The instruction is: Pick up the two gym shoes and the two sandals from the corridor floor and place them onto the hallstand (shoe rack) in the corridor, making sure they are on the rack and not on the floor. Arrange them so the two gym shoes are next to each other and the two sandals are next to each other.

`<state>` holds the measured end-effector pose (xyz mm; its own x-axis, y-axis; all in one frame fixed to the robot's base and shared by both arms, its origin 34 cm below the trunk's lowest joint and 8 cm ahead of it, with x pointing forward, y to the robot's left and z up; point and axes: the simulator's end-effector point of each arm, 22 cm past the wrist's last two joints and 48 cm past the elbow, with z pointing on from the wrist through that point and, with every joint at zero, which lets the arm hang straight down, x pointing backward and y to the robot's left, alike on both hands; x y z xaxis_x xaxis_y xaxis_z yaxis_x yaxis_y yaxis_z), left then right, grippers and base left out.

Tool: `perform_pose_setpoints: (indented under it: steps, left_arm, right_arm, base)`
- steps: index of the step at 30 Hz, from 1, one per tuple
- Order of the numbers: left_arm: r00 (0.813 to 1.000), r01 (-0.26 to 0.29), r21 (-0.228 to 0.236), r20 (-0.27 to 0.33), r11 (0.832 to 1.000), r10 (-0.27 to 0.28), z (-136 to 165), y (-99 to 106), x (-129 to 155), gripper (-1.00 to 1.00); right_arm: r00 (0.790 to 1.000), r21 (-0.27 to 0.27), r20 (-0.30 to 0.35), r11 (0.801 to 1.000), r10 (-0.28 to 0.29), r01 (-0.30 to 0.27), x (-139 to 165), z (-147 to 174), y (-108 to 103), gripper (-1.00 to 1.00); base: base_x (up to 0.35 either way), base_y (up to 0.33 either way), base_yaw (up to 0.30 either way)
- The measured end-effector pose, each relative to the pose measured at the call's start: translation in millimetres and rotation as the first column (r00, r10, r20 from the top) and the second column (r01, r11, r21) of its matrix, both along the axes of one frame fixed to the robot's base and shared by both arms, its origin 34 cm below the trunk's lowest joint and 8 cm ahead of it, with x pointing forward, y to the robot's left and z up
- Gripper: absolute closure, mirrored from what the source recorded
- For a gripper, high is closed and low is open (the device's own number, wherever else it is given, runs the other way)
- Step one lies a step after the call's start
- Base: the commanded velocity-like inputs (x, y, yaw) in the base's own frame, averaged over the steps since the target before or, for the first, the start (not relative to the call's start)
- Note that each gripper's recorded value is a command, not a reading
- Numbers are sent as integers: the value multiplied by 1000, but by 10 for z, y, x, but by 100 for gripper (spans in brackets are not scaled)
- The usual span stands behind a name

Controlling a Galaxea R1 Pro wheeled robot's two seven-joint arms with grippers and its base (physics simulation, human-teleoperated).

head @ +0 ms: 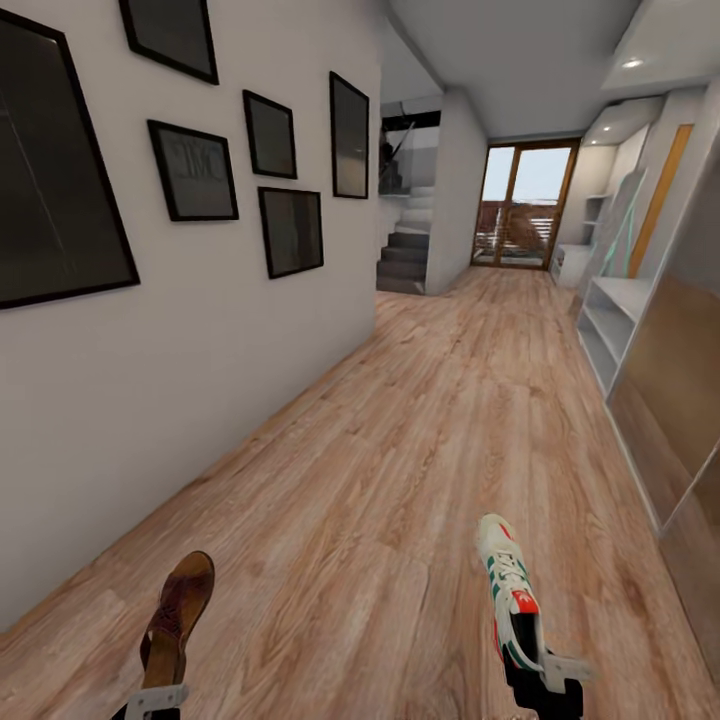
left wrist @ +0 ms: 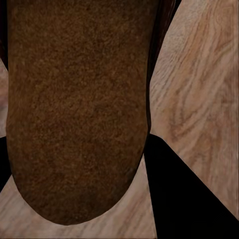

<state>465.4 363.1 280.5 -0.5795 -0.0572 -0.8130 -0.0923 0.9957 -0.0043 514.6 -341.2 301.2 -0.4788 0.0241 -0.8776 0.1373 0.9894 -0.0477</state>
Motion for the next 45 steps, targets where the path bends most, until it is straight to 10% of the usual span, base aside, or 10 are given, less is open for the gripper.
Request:
perform_pose_setpoints:
  steps: [24, 45]
  left_arm:
    - [1000, -15, 0, -7, 1000, 15, -23, 16, -26, 100]
    - [1000, -15, -1, -11, 1000, 15, -37, 5, -36, 100]
  right_arm:
    - [1000, 2, -2, 1000, 1, -1, -4, -10, 17, 100]
    - [1000, 1, -6, 1000, 4, -4, -11, -20, 15, 100]
  base:
    - [276, 0, -293]
    - [336, -73, -17]
